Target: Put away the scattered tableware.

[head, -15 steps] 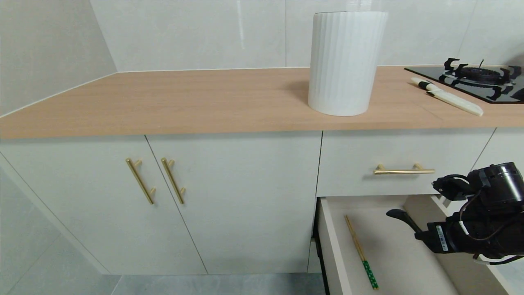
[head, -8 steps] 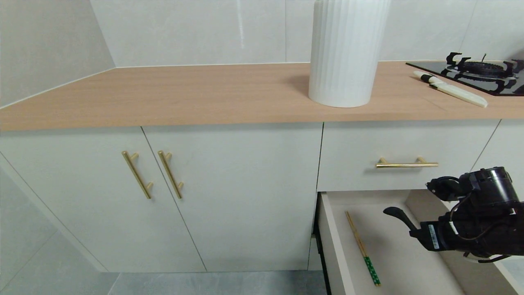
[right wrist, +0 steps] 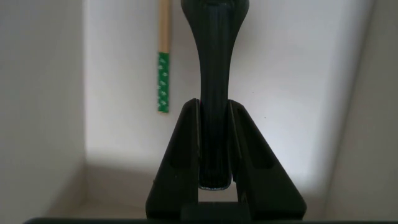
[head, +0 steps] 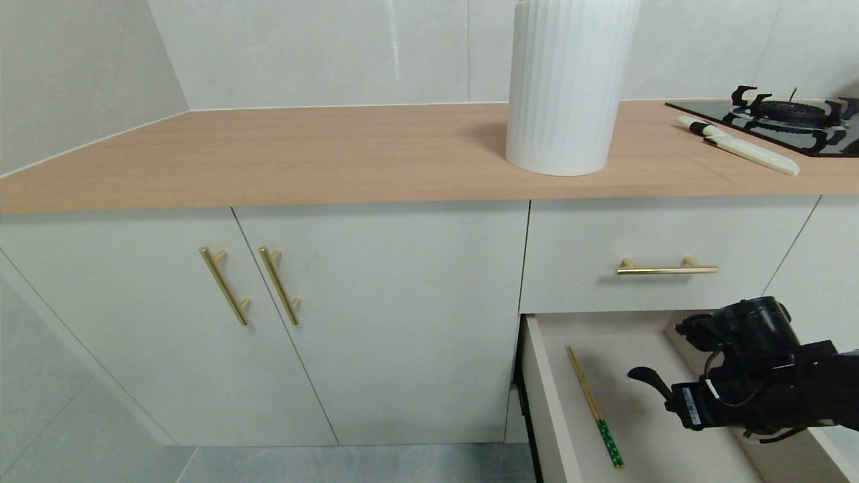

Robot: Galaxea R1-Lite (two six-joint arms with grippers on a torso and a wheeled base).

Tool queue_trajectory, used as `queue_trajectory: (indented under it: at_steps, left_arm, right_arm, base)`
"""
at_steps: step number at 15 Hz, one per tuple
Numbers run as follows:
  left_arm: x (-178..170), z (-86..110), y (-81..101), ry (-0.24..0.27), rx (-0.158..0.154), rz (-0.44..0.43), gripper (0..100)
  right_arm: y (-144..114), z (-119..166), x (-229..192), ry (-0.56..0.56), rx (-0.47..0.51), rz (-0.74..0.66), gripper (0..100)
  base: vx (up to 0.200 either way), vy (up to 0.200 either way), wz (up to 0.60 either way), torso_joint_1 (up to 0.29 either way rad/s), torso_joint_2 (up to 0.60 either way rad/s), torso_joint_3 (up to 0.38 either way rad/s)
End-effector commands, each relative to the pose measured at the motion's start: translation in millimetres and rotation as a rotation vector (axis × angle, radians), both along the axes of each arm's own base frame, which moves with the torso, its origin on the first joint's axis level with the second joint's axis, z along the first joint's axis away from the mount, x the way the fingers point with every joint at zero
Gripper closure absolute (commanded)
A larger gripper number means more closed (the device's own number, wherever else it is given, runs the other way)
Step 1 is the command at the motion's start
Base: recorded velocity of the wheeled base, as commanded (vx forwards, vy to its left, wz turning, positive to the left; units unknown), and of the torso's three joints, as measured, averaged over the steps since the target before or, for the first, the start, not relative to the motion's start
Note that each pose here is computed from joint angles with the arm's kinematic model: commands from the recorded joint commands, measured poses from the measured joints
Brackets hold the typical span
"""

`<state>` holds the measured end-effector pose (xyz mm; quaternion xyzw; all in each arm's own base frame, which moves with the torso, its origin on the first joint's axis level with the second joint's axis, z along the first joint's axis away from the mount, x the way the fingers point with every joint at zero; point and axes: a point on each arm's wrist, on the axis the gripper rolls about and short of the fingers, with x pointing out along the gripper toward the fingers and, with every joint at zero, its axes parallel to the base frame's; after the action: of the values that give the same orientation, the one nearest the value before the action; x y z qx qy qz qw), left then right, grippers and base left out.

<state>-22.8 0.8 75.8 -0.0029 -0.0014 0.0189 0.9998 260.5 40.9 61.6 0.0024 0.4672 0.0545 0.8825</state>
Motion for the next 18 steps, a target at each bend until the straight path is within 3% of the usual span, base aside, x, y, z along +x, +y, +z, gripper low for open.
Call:
queue_trajectory:
  at_steps: [1, 3, 7, 16, 17, 18]
  left_arm:
    - [0.1, 0.1, 0.0, 0.001, 0.000, 0.000, 0]
    - [0.1, 0.1, 0.0, 0.001, 0.000, 0.000, 0]
    - [0.1, 0.1, 0.0, 0.001, 0.001, 0.000, 0]
    - [0.1, 0.1, 0.0, 0.001, 0.000, 0.000, 0]
    - [0.1, 0.1, 0.0, 0.001, 0.000, 0.000, 0]
    - [0.1, 0.1, 0.0, 0.001, 0.000, 0.000, 0]
  right_arm:
    - [2.5, -40.9, 13.5, 0.101, -0.053, -0.019, 100]
    - [3.3, -65.8, 21.8, 0.098, -0.049, -0.035, 100]
    - [4.4, -82.0, 26.0, 0.109, -0.037, -0.056, 100]
    - [3.0, -86.4, 29.1, 0.087, -0.035, -0.064, 100]
    - [2.9, -85.8, 28.5, 0.086, -0.035, -0.064, 0]
    - [2.7, -86.1, 26.9, 0.090, -0.036, -0.064, 0]
  base:
    - [0.000, 0.000, 0.00, 0.000, 0.00, 0.000]
    - [0.000, 0.000, 0.00, 0.000, 0.00, 0.000]
    - [0.000, 0.000, 0.00, 0.000, 0.00, 0.000]
    - [0.000, 0.000, 0.00, 0.000, 0.00, 0.000]
    - [0.000, 0.000, 0.00, 0.000, 0.00, 0.000]
    - [0.000, 0.000, 0.00, 0.000, 0.00, 0.000]
